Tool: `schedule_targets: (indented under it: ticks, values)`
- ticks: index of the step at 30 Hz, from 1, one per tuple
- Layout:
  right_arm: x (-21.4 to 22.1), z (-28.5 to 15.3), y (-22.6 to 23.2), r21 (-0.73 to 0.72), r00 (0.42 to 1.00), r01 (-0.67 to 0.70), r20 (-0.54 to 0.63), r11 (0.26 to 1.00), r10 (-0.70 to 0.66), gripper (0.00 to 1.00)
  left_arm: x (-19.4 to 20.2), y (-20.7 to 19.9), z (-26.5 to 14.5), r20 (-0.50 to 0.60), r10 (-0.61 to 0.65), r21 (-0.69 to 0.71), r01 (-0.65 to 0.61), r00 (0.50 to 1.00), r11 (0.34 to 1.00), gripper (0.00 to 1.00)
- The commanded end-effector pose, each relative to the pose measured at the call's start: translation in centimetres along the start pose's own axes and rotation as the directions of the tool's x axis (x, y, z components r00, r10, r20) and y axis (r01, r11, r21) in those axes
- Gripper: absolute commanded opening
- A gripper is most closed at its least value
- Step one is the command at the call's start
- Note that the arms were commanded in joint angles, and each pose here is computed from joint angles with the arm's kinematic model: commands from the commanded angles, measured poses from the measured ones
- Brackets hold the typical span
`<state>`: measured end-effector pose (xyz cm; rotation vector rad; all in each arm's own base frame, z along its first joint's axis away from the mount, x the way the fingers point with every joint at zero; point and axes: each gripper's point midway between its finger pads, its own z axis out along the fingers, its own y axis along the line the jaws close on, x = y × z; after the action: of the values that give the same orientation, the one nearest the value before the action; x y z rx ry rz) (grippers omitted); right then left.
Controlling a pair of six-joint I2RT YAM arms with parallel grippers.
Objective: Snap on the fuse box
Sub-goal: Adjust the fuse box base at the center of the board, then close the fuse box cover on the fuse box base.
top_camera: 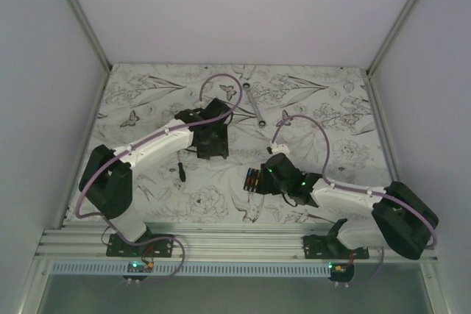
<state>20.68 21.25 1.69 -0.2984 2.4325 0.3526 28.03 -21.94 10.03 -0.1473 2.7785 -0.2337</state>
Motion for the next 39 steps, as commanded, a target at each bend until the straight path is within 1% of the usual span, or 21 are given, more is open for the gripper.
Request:
schedule_targets:
  ticks: [1, 3, 5, 8, 12, 16, 18, 21, 25, 28, 34, 39]
  values:
    - [-1.0, -1.4, -1.7, 0.072, 0.994, -0.065, 0.090, 0.995, 0.058, 0.55, 2.0, -1.9, -0.9, -0.040, 0.079, 0.043, -0.077, 0.996, 0.996, 0.40]
    - [-1.5, -2.6, -3.6, 0.132, 0.986, -0.094, 0.148, 0.987, 0.074, 0.61, 2.3, -3.4, -1.0, -0.041, 0.147, 0.071, -0.144, 0.988, 0.987, 0.40]
    - [-2.0, -3.9, -5.2, 0.163, 0.975, -0.130, 0.201, 0.978, 0.095, 0.68, 3.1, -4.7, -0.6, -0.062, 0.235, 0.100, -0.228, 0.970, 0.969, 0.40]
    - [-2.5, -5.7, -7.6, 0.210, 0.951, -0.195, 0.279, 0.958, 0.132, 0.76, 4.1, -7.0, -0.3, -0.061, 0.387, 0.141, -0.376, 0.920, 0.916, 0.39]
    - [-3.0, -7.5, -9.0, 0.201, 0.911, -0.261, 0.375, 0.944, 0.172, 0.84, 5.1, -8.3, 0.7, -0.070, 0.525, 0.129, -0.514, 0.848, 0.848, 0.39]
    - [-3.2, -8.3, -9.3, 0.166, 0.886, -0.285, 0.423, 0.944, 0.193, 0.90, 5.9, -8.9, 1.3, -0.088, 0.597, 0.103, -0.589, 0.797, 0.802, 0.39]
    - [-3.1, -8.4, -9.5, 0.163, 0.881, -0.287, 0.433, 0.944, 0.192, 0.94, 6.4, -9.1, 1.9, -0.104, 0.610, 0.100, -0.602, 0.786, 0.792, 0.39]
    - [-3.0, -8.4, -9.7, 0.172, 0.882, -0.282, 0.434, 0.944, 0.184, 0.95, 7.2, -9.8, 2.5, -0.117, 0.625, 0.103, -0.616, 0.772, 0.781, 0.39]
    - [-2.8, -8.1, -9.8, 0.188, 0.891, -0.269, 0.421, 0.945, 0.170, 0.98, 7.9, -10.3, 3.2, -0.128, 0.625, 0.092, -0.619, 0.770, 0.780, 0.40]
    - [-2.8, -8.0, -9.7, 0.187, 0.894, -0.265, 0.416, 0.946, 0.168, 1.00, 8.0, -10.3, 3.7, -0.135, 0.597, 0.070, -0.593, 0.791, 0.802, 0.40]
    - [-2.7, -7.8, -9.6, 0.190, 0.899, -0.255, 0.408, 0.948, 0.160, 0.99, 7.7, -10.3, 4.1, -0.130, 0.520, 0.024, -0.522, 0.844, 0.853, 0.40]
    - [-2.7, -7.7, -9.6, 0.189, 0.901, -0.253, 0.405, 0.949, 0.159, 0.99, 7.9, -10.4, 4.6, -0.136, 0.481, 0.010, -0.484, 0.866, 0.875, 0.41]
